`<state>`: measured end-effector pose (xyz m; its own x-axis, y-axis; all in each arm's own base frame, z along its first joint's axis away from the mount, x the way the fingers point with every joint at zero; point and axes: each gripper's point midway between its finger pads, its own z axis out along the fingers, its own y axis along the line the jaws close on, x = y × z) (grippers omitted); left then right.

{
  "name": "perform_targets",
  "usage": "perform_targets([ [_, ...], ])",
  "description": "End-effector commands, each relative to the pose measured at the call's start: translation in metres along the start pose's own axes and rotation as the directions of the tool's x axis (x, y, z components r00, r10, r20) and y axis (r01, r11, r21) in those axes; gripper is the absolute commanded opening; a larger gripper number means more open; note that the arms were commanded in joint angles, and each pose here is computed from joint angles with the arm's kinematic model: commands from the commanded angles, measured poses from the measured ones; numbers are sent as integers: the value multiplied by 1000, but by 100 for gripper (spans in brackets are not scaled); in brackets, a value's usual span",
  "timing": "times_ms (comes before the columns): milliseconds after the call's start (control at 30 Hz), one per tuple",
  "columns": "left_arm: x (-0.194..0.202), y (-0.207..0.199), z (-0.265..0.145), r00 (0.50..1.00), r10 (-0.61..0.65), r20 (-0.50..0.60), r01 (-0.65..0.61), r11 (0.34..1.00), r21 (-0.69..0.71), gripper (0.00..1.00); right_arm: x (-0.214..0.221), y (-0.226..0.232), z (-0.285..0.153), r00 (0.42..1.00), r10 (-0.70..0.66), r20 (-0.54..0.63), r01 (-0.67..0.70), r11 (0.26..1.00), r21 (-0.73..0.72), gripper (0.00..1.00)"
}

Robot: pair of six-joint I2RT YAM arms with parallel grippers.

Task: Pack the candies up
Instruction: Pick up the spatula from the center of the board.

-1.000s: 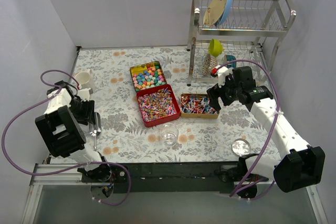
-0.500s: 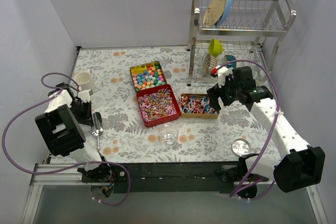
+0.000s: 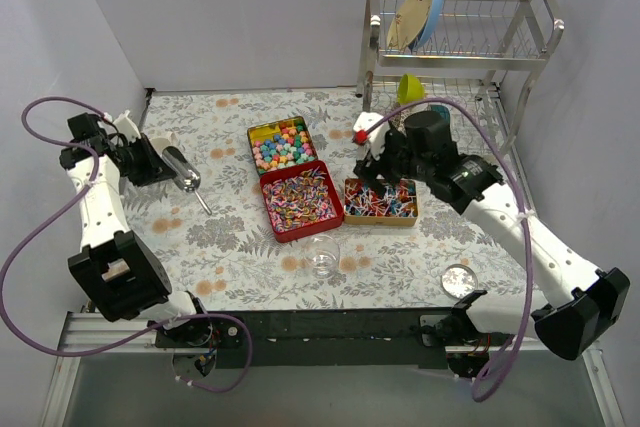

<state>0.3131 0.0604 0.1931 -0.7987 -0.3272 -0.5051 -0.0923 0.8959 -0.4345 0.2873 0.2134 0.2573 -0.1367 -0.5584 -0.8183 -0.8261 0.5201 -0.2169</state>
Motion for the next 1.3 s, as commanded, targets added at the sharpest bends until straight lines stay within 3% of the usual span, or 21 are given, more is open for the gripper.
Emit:
perform_targets([
  [0, -21, -35, -7, 953, -295, 72, 284, 950, 132, 0, -94, 17, -1, 939, -252, 234, 231, 966, 111, 82],
  [167, -27, -56, -8, 855, -516, 58, 493, 842, 219, 0, -145, 56, 13, 869, -348, 351, 317, 937, 145, 82],
  [367, -27, -80, -5, 846, -532, 46, 508, 828, 236, 0, -164, 111, 57, 841, -397, 367, 397, 914, 79, 78],
  [567, -11, -93, -3, 840, -542, 9, 525, 818, 236, 0, -180, 158, 87, 753, -496, 431, 517, 853, 77, 77],
  [667, -4, -96, -5, 838, -546, 5, 531, 816, 229, 0, -190, 172, 103, 740, -509, 439, 536, 841, 71, 76],
  [867, 4, -99, -2, 820, -571, -31, 562, 793, 235, 0, -201, 184, 129, 714, -555, 427, 560, 819, 128, 73],
  [1267, -2, -103, -4, 815, -575, -64, 572, 784, 242, 0, -195, 176, 162, 721, -598, 349, 552, 801, 233, 54],
])
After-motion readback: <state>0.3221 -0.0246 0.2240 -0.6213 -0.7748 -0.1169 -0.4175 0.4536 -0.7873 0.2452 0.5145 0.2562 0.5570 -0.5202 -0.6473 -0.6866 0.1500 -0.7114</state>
